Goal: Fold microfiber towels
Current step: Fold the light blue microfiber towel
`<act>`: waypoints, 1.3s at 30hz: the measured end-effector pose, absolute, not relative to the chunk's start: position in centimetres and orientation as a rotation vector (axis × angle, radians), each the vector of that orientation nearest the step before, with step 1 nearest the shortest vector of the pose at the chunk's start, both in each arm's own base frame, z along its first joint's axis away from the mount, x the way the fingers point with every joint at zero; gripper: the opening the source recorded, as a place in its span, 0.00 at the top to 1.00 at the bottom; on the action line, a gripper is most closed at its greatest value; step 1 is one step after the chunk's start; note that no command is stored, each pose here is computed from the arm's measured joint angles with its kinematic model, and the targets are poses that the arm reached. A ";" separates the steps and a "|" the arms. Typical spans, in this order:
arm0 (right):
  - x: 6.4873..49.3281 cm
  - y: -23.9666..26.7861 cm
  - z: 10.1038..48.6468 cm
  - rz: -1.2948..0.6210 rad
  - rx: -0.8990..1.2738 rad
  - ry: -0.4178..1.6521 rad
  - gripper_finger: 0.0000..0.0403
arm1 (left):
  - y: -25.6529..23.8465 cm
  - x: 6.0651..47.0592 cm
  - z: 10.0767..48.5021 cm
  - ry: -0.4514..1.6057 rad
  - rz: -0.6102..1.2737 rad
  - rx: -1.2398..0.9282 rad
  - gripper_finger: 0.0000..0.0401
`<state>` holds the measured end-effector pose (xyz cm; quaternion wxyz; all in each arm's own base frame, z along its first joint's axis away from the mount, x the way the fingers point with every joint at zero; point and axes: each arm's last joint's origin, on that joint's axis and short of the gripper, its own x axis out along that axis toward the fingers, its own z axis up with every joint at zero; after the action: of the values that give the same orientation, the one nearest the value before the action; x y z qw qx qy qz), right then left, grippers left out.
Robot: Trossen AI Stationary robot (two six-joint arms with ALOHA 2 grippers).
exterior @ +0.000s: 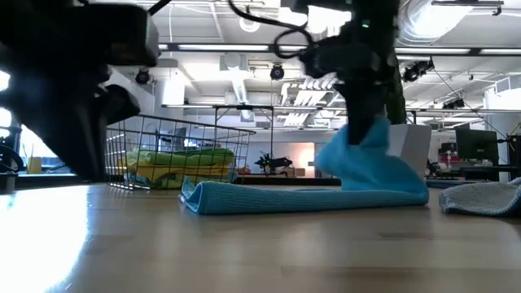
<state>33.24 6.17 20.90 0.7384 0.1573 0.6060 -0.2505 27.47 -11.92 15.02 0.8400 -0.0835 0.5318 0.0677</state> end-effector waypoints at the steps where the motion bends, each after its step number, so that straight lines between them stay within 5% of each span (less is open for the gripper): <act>1: 34.0 6.6 20.9 -0.533 0.332 1.327 1.00 | -11.8 27.2 14.9 1.150 0.152 -0.162 0.92; 18: 42.1 11.4 20.2 -0.468 0.358 1.194 1.00 | -12.0 25.1 14.5 1.269 0.203 0.101 0.92; 39: 43.9 13.7 20.2 -0.364 0.378 1.037 1.00 | -11.1 25.8 14.7 1.168 0.321 0.194 0.92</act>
<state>43.85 13.65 20.24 0.8358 0.1786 0.4900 -0.1718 25.75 -11.05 14.73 0.8178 0.0912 0.5480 0.1506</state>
